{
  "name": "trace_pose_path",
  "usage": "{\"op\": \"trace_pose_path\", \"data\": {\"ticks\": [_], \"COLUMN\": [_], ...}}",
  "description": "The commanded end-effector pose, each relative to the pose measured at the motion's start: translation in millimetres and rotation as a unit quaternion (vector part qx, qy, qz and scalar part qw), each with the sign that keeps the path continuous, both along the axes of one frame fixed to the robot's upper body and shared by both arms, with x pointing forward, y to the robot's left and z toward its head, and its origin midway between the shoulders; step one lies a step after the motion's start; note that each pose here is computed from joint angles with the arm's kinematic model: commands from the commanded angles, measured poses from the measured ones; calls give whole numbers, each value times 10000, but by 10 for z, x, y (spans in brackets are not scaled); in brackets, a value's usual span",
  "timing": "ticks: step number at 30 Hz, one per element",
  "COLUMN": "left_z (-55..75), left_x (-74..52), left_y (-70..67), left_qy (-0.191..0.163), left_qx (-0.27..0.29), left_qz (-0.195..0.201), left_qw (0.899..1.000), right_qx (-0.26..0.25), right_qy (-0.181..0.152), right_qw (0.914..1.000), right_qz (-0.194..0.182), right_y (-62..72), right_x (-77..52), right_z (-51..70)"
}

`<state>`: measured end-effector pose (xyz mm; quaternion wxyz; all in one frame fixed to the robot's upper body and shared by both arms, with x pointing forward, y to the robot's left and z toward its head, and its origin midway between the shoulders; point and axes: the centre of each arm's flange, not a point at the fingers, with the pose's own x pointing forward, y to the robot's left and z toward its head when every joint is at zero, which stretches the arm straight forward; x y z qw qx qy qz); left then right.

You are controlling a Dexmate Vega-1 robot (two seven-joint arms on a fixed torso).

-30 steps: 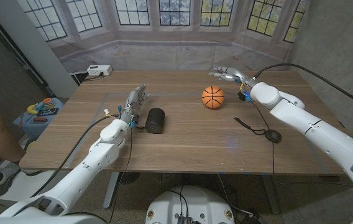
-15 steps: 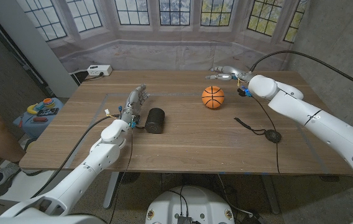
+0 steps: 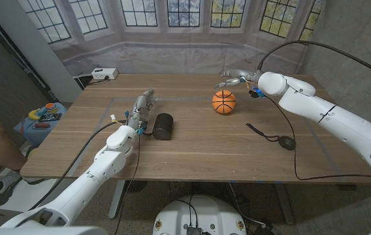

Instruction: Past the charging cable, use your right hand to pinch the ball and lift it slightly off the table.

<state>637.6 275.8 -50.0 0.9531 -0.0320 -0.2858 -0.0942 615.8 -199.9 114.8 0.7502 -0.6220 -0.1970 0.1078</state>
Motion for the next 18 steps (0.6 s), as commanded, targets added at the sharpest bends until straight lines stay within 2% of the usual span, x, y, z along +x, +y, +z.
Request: {"op": "trace_pose_path", "data": {"ticks": [1, 12, 18], "left_z": [26, -23, -48], "left_x": [-1, -15, -39], "left_y": [-27, -4, 6], "left_qy": [-2, 47, 52], "left_qx": [10, -82, -121], "left_qz": [-20, 13, 28], "left_qw": [10000, 10000, 9999], "right_qx": [-770, -982, -1111], "right_qy": [156, 124, 419], "right_qw": [9962, 9942, 9918], "right_qz": [-366, -425, -468], "right_y": [69, 100, 119], "right_x": [22, 12, 21], "right_z": [120, 161, 125]}}
